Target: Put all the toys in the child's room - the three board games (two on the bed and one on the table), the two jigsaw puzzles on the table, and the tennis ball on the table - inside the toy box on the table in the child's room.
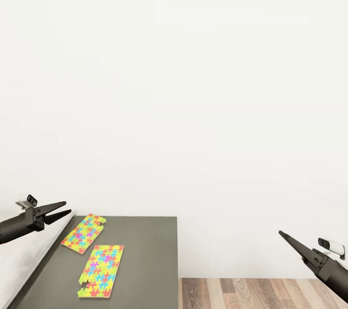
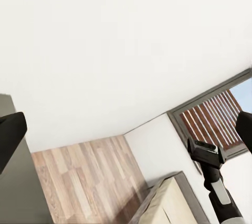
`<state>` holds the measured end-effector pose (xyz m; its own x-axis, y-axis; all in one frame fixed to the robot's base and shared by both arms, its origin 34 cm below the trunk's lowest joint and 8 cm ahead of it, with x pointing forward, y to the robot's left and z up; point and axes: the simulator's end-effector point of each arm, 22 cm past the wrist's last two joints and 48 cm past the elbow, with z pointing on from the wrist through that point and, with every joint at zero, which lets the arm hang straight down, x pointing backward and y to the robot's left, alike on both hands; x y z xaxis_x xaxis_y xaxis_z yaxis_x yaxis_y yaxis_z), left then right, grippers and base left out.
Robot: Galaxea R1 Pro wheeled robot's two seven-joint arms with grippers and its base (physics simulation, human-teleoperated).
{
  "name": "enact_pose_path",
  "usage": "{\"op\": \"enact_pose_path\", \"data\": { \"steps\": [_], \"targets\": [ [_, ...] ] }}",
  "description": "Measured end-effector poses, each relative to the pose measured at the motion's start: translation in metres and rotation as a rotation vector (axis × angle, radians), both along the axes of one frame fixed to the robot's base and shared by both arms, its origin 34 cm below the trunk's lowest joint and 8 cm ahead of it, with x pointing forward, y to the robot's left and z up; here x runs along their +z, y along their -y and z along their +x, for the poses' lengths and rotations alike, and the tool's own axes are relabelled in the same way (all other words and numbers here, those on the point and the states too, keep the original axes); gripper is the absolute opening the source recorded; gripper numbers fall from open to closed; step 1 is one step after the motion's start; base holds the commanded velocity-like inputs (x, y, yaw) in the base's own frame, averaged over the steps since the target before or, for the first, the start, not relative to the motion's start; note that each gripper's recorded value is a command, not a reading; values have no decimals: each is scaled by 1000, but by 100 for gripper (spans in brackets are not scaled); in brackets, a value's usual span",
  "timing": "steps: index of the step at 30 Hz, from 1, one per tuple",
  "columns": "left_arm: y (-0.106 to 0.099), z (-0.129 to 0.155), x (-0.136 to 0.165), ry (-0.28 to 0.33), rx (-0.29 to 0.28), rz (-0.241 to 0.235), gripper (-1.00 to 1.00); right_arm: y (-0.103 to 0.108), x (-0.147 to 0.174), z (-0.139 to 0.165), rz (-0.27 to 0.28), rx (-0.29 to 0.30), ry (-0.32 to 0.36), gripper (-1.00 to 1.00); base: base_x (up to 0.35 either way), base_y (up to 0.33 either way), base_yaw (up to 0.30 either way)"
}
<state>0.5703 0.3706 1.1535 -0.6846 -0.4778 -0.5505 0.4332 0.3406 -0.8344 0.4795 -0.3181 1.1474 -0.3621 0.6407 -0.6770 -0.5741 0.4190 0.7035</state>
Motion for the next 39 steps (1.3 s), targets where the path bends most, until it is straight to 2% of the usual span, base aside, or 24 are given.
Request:
{"op": "enact_pose_path", "data": {
  "steps": [11,21,25,28,33,39],
  "targets": [
    [-1,0,-2,-7,4,6,100,-1,0,0,-2,1,-1,100,130,25,-11],
    [-1,2,-7,-18,10,17,100,4,-14,11,-27,-53,-56,100,41,12,0],
    [-5,4,-21,-56,29,71,100,6,-18,13,-34,-64,-71,100,3,1,0],
    [-6,10,-49,-122,61,155,100,7,-19,14,-41,-68,-77,100,0,0,0],
    [-6,17,-73,-181,101,223,100,8,-20,15,-43,-71,-80,100,0,0,0],
    [-17,27,-99,-248,174,316,100,12,-27,19,-59,-99,-107,100,0,0,0]
  ]
}}
